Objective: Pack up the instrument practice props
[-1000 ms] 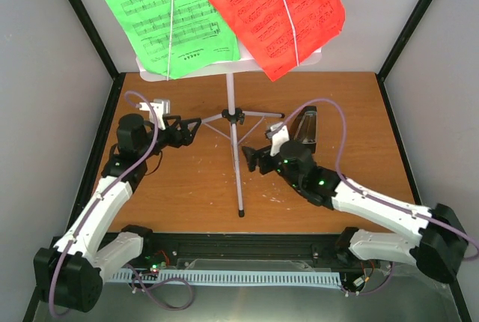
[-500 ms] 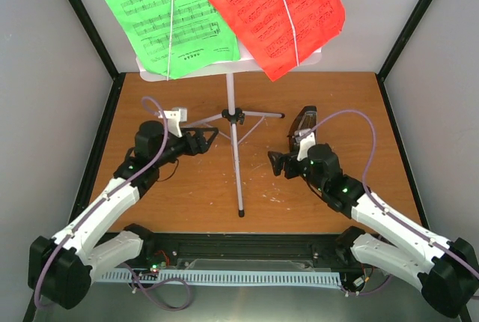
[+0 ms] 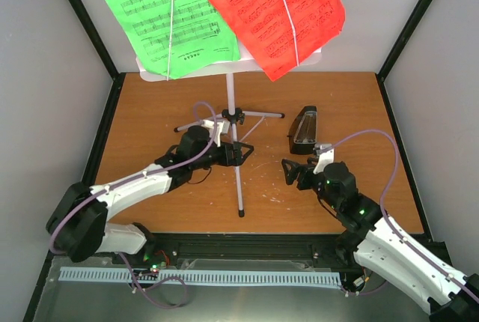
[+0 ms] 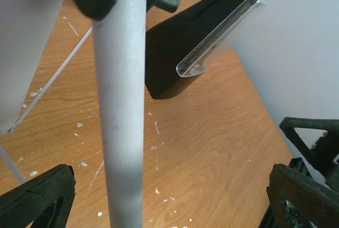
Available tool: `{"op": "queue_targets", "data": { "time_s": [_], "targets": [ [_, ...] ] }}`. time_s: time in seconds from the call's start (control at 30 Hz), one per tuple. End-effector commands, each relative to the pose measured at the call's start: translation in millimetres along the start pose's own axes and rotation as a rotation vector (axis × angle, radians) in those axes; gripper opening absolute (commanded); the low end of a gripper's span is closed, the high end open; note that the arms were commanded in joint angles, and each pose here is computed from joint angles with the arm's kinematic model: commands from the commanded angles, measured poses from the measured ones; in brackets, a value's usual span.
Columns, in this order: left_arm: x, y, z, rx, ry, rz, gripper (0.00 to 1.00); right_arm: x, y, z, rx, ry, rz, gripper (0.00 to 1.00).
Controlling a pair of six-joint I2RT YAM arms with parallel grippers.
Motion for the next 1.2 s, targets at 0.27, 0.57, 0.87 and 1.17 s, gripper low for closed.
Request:
{"op": "queue_targets", "data": {
  "time_s": [0.27, 0.57, 0.87, 1.17],
  "targets": [
    [-4, 29, 18, -0.018, 0.19, 0.184, 0.82, 1, 13, -7, -0.041, -0.088, -0.046, 1.0],
    [4, 30, 17, 0.0, 0.297, 0.194, 0.61, 1, 9, 0, -0.012, -0.082, -0.039, 1.0],
    [4, 34, 14, 0.066, 0.342, 0.264, 0.23, 1, 11, -6, -0.028, -0.08, -0.026, 1.0],
    [25, 35, -7, 0.109, 0.206, 0.346, 0.0, 10, 19, -20, -0.042, -0.01, -0.023, 1.0]
  ]
}}
Point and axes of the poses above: each gripper's point midway between its finger pads, its own z axis out along the fingers, its own x axis along the line the jaws close on, y = z × x, the point moved 10 cm from there along -z, back along the fingers, and after that the axes turned 13 degrees about z, right-handed, at the moved point
